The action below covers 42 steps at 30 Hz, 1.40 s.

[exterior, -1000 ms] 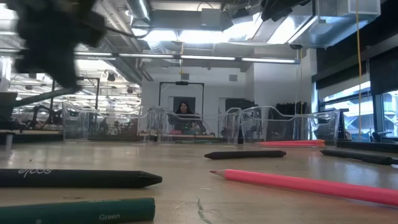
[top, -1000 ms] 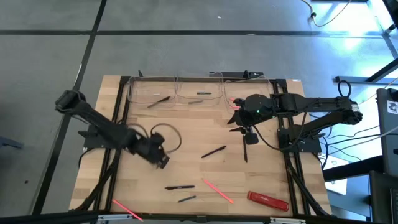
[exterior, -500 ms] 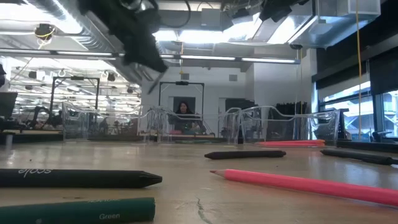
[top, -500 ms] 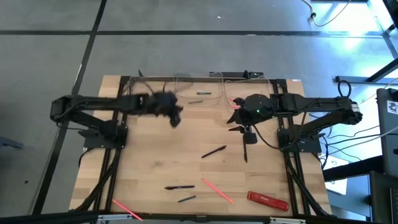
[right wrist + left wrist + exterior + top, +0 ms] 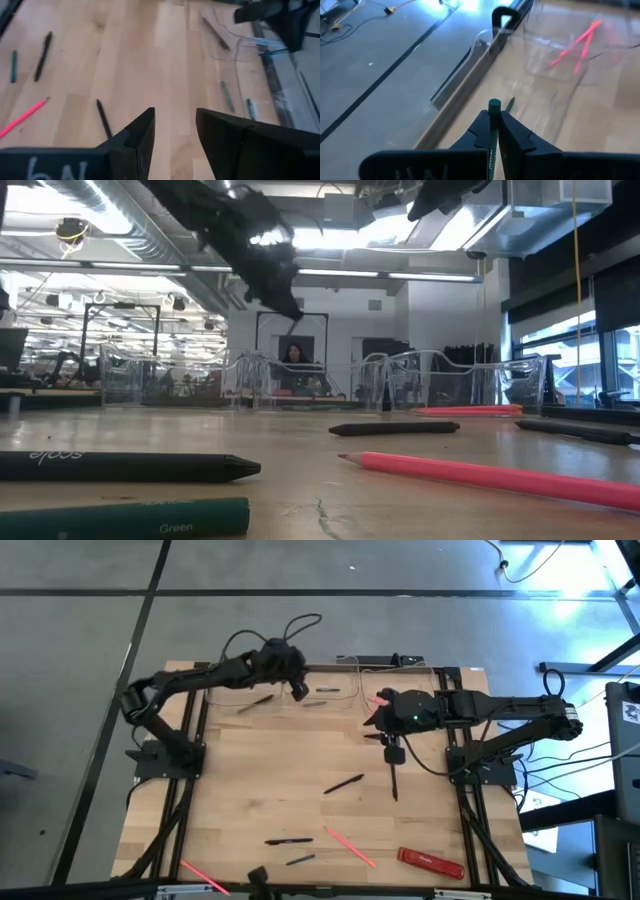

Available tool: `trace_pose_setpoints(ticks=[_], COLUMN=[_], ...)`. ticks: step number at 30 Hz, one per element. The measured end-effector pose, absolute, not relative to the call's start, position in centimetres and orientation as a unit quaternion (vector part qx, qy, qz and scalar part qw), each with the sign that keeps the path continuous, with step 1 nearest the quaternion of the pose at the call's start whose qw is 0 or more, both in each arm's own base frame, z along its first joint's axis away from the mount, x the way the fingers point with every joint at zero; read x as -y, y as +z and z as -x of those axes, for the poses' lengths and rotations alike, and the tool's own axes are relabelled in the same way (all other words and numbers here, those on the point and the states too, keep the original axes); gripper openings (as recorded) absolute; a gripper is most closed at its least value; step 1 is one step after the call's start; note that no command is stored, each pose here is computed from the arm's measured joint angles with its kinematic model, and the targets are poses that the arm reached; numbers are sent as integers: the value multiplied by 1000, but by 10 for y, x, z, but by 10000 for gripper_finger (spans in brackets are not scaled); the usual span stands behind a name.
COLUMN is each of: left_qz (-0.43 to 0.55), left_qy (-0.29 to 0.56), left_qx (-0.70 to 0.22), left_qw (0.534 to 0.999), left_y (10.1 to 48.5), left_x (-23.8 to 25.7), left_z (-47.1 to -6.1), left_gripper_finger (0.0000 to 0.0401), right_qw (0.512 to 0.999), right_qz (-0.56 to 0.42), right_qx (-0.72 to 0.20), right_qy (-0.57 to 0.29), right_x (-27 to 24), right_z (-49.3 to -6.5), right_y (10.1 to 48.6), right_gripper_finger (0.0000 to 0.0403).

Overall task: Sort crayons/erasers/pens/pencils in bins
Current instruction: Put the green crayon into the middle transparent bin, then put the pink pencil into the right transparent bin

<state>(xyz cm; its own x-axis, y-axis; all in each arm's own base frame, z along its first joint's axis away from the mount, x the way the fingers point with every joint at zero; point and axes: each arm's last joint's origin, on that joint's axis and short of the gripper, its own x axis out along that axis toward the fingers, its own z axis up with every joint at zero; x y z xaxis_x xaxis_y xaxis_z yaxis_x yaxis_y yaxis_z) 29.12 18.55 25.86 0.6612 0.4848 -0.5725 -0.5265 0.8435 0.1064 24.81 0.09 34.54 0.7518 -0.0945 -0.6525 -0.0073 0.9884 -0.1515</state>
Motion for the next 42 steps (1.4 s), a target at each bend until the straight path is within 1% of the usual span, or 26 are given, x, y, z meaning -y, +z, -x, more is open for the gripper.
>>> trace_pose_setpoints(ticks=[6, 16, 21, 26, 32, 35, 37, 42], left_qz=[32, 20, 21, 50, 53, 55, 49, 21], left_qy=[272, 284, 285, 298, 300, 299, 293, 245], left_qx=[-339, -344, -344, -335, -334, -332, -330, -383], left_qw=[900, 895, 894, 893, 892, 893, 896, 891], left_y=[235, 232, 232, 232, 232, 239, 253, 287], left_x=[-197, -200, -200, -202, -202, -198, -189, -143], left_z=[-303, -306, -306, -306, -305, -302, -296, -269], left_gripper_finger=[9, 12, 38, 69, 74, 73, 75, 75], right_qw=[933, 933, 933, 932, 932, 932, 932, 932], right_qz=[66, 66, 66, 67, 67, 67, 67, 68], right_qx=[-352, -352, -352, -353, -353, -353, -354, -354], right_qy=[-43, -43, -43, -43, -42, -42, -42, -42], right_x=[0, 0, 0, 0, 0, 0, 0, 0], right_z=[-248, -248, -248, -248, -248, -248, -248, -248], right_y=[345, 345, 345, 345, 345, 345, 345, 345], right_gripper_finger=[145, 145, 145, 145, 145, 145, 145, 145])
